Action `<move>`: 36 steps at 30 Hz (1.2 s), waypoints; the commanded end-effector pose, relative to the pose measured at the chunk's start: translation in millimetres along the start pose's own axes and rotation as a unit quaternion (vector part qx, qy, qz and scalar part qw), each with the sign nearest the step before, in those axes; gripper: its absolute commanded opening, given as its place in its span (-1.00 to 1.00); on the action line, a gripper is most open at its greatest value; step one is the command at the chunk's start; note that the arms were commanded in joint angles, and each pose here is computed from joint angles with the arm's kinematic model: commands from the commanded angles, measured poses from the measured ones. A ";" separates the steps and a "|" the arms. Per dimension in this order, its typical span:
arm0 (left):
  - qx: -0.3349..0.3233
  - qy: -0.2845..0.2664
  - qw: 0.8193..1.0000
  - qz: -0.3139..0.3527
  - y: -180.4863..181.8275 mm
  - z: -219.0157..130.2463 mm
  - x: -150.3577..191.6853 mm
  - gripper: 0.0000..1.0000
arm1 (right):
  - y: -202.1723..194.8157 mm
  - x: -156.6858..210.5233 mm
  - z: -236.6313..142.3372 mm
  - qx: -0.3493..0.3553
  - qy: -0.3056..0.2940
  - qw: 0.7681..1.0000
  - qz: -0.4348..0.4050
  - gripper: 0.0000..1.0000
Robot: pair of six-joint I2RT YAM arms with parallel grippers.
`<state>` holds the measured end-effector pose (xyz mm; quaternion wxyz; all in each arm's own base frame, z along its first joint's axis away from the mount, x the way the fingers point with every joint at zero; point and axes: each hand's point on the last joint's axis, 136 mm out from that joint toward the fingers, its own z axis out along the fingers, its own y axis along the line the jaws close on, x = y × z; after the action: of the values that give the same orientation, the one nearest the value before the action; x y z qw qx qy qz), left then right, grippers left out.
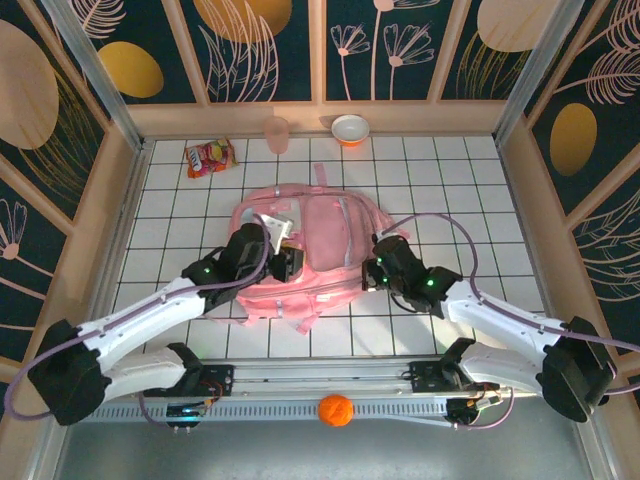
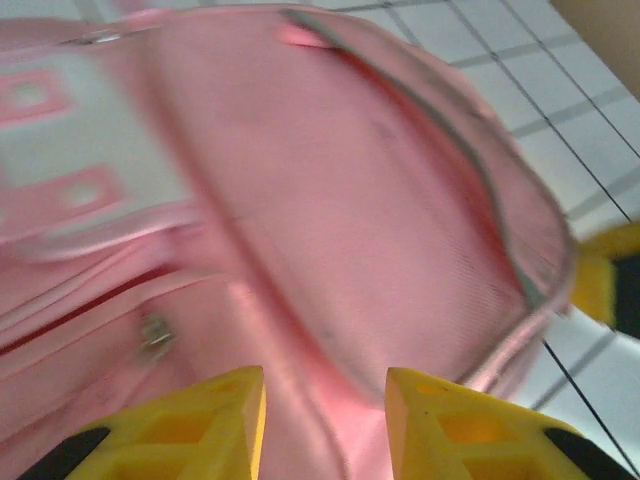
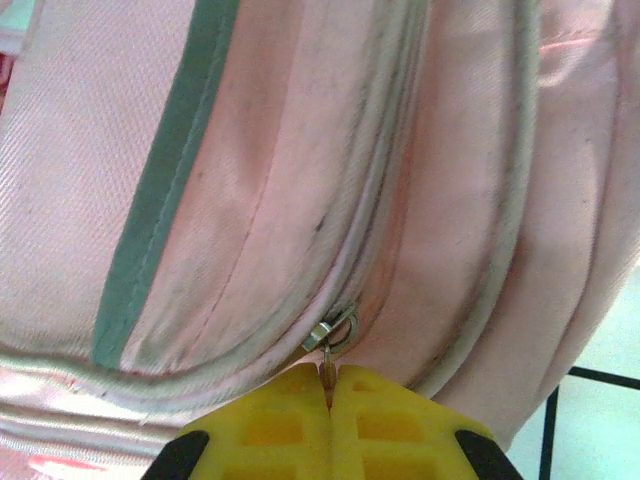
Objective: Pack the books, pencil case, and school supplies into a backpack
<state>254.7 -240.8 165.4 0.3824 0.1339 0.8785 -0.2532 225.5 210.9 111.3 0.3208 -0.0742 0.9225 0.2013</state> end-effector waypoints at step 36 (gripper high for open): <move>0.128 -0.154 0.904 0.379 -22.4 0.6 -39.0 0.14 | 15.5 -2.6 0.8 -0.052 0.001 0.998 0.023 -1.00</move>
<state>306.2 -229.6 191.2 0.5334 0.2939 0.7634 -0.2151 216.7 227.1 112.5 0.2945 -0.0655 0.9183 0.2562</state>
